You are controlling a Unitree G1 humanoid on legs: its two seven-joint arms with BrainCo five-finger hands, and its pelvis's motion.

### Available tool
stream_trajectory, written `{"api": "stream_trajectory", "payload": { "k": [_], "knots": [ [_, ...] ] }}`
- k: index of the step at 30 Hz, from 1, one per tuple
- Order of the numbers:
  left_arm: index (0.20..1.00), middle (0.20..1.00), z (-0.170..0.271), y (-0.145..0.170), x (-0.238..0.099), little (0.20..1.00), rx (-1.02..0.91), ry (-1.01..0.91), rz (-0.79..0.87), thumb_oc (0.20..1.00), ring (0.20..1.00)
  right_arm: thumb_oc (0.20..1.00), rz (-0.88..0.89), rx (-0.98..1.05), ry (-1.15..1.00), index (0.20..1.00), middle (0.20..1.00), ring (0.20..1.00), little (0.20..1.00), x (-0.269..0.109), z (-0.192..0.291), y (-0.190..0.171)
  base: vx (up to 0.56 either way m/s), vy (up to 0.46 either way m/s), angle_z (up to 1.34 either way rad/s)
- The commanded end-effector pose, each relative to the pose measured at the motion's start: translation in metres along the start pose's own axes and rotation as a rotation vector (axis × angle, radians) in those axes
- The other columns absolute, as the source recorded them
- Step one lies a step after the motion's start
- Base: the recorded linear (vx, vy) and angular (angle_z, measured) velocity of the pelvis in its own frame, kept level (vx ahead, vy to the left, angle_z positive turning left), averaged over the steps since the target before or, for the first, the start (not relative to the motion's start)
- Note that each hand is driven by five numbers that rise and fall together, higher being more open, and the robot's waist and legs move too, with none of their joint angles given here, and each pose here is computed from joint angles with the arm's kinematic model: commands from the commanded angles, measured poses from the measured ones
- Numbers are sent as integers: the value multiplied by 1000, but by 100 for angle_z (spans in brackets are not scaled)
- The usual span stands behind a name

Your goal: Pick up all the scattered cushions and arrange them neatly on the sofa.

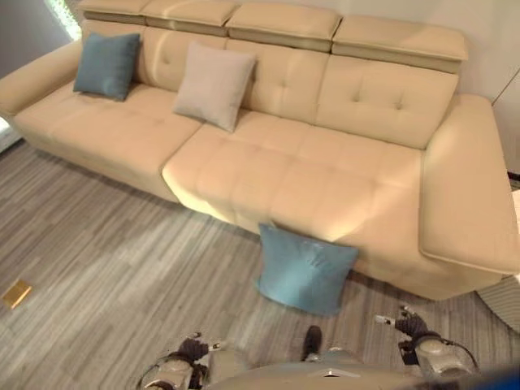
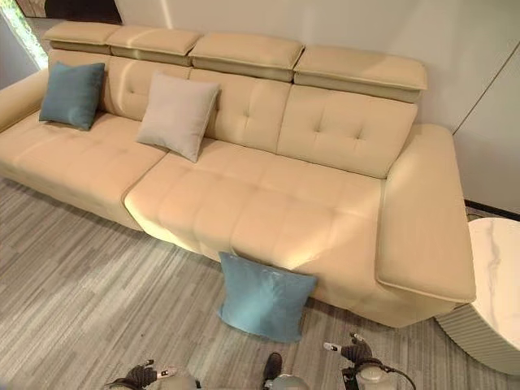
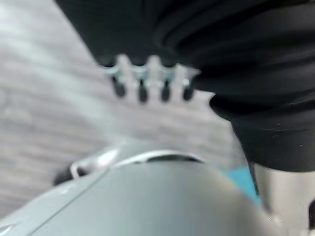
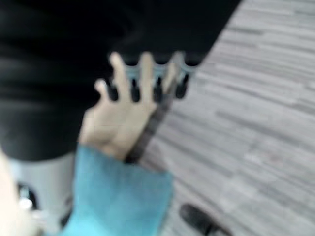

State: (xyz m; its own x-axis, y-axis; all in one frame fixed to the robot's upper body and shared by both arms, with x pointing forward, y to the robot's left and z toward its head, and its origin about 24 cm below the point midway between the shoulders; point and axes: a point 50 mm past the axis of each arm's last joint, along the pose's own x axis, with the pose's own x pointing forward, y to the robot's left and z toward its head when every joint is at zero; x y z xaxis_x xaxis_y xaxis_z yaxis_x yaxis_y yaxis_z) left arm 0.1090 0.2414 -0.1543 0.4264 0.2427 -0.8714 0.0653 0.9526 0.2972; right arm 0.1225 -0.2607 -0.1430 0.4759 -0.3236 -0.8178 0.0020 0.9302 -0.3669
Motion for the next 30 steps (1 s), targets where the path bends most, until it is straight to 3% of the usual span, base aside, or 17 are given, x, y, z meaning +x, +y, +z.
{"api": "stream_trajectory", "payload": {
  "k": [1,9,30],
  "knots": [
    [1000,1000,6,-4,1,1000,11,-16,-2,1000,1000,1000,-38,-24,-23,1000,1000,1000,1000,1,4,-14,234,147,-88],
    [1000,1000,39,17,5,1000,-4,-112,70,1000,1000,1000,-43,-59,-125,1000,1000,1000,1000,6,42,-12,-9,137,-90],
    [1000,1000,70,9,4,1000,13,-236,43,1000,1000,1000,-56,-26,-171,1000,1000,1000,1000,5,47,-13,-13,-18,19]
  ]
}}
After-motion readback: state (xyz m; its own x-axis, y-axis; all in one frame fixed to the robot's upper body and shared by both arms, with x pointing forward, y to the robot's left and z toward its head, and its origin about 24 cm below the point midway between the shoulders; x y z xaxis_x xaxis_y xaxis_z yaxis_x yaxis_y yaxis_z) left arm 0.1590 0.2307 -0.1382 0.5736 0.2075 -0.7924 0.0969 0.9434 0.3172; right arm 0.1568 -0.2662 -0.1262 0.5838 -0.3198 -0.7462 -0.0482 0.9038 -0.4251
